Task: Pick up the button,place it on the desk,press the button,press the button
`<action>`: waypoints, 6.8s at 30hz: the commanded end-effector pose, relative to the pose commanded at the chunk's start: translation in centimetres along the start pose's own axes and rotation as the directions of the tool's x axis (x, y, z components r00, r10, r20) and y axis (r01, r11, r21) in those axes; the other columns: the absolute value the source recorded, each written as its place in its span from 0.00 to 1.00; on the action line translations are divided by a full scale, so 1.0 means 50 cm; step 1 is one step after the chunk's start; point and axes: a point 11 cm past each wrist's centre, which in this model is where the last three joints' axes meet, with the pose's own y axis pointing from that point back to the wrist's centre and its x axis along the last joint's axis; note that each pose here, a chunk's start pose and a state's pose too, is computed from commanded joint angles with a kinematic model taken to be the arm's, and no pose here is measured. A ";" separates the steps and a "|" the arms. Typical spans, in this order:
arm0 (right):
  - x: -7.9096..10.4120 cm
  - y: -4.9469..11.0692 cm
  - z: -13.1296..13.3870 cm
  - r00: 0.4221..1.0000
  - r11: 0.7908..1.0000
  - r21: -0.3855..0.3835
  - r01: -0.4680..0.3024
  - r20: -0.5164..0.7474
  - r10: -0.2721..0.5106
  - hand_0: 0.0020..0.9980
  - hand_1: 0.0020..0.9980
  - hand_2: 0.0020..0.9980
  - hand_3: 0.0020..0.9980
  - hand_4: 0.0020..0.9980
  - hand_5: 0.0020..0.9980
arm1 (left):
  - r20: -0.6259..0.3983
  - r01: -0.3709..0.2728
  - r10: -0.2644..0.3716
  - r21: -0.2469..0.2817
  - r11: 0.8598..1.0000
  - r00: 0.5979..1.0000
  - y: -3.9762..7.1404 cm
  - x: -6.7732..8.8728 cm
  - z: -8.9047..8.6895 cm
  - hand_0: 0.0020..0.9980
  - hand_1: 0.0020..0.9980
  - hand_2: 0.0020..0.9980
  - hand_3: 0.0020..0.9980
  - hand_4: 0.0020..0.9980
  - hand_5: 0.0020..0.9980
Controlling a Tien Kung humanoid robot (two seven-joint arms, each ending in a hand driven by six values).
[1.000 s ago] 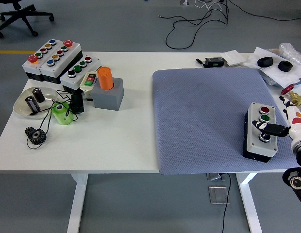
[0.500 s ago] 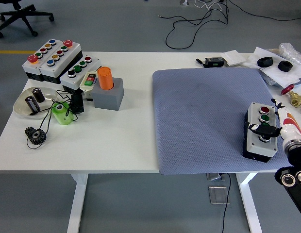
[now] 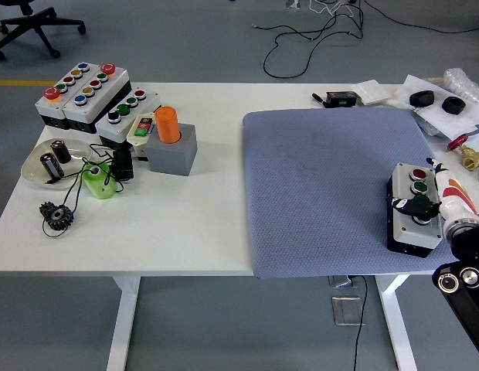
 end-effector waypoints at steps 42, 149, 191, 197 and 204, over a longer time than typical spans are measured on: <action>0.012 -0.032 0.011 0.969 1.000 -0.019 0.023 -0.247 -0.027 0.52 0.43 0.51 0.89 0.61 0.00 | -0.002 -0.005 0.005 -0.002 1.000 1.000 -0.001 0.004 0.003 0.63 0.60 0.58 0.56 0.36 1.00; 0.042 -0.023 -0.059 0.802 0.632 0.673 0.384 -0.582 0.132 0.89 0.89 1.00 1.00 0.78 0.00 | 0.007 0.001 -0.002 0.016 1.000 1.000 0.000 -0.002 -0.002 0.63 0.60 0.58 0.56 0.36 1.00; 0.035 0.078 0.037 0.921 0.778 0.607 0.162 -0.376 0.102 0.91 0.90 1.00 1.00 0.86 0.00 | 0.015 -0.004 0.004 0.007 1.000 1.000 -0.001 0.004 0.006 0.63 0.59 0.56 0.55 0.36 1.00; 0.030 0.049 0.056 0.915 0.806 0.574 0.146 -0.388 0.110 0.91 0.90 1.00 1.00 0.86 0.00 | 0.019 -0.003 0.002 0.009 1.000 1.000 -0.001 0.003 0.004 0.63 0.59 0.56 0.55 0.36 1.00; 0.030 0.025 0.080 0.906 0.833 0.537 0.133 -0.406 0.117 0.91 0.90 1.00 1.00 0.86 0.00 | 0.019 -0.002 0.002 0.011 1.000 1.000 -0.001 0.002 0.003 0.63 0.59 0.57 0.55 0.36 1.00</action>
